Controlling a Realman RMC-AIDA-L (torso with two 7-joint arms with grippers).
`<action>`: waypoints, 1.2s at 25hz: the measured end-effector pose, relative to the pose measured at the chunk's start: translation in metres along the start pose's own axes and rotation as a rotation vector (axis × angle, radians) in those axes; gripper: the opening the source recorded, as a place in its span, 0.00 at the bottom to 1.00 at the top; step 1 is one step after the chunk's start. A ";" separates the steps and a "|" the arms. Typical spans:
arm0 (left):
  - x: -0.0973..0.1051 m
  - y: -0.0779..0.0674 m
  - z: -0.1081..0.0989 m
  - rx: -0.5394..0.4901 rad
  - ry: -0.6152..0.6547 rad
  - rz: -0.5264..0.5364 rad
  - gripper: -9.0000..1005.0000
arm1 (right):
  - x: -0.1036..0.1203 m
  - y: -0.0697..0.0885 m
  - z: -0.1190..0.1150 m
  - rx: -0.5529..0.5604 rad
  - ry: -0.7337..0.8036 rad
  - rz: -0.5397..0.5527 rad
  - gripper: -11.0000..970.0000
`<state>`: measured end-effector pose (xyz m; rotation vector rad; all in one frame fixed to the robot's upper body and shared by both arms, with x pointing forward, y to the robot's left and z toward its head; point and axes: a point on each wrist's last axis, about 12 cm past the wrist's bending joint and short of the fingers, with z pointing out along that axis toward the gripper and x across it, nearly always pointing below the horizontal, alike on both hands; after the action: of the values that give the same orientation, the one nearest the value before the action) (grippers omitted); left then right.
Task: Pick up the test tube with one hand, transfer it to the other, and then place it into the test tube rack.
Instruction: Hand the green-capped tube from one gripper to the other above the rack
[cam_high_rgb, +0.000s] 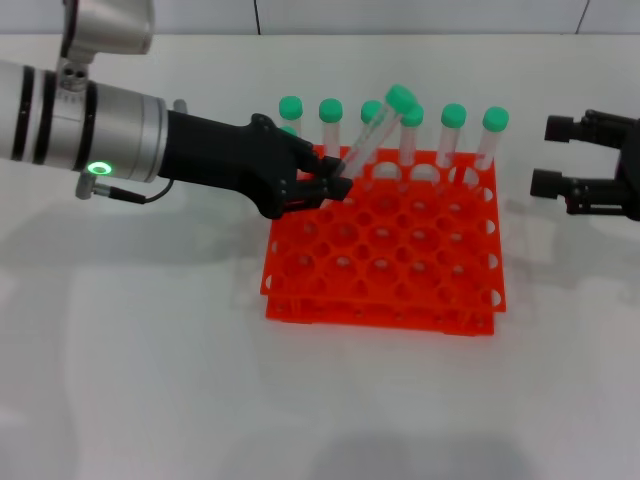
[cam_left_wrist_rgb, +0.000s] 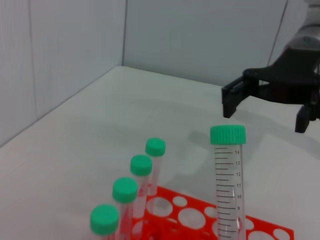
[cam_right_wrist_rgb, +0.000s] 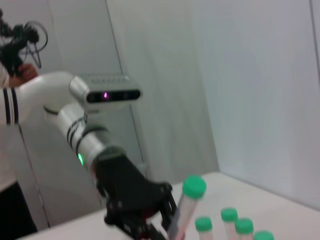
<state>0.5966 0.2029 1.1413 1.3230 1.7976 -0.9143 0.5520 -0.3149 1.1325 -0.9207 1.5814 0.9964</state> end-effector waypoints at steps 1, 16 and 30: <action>-0.002 0.000 0.001 0.002 0.000 0.009 0.23 | -0.001 0.000 0.001 -0.001 -0.014 0.011 0.80; -0.009 -0.003 0.020 0.036 -0.015 0.051 0.24 | 0.024 0.026 0.055 -0.039 -0.268 0.080 0.79; -0.007 -0.008 0.027 0.050 -0.035 0.059 0.25 | 0.030 0.034 0.087 -0.045 -0.339 0.089 0.78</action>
<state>0.5943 0.1746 1.1355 1.3759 1.7099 -0.9500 0.5447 -0.2246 1.0956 -0.6735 1.3261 1.1868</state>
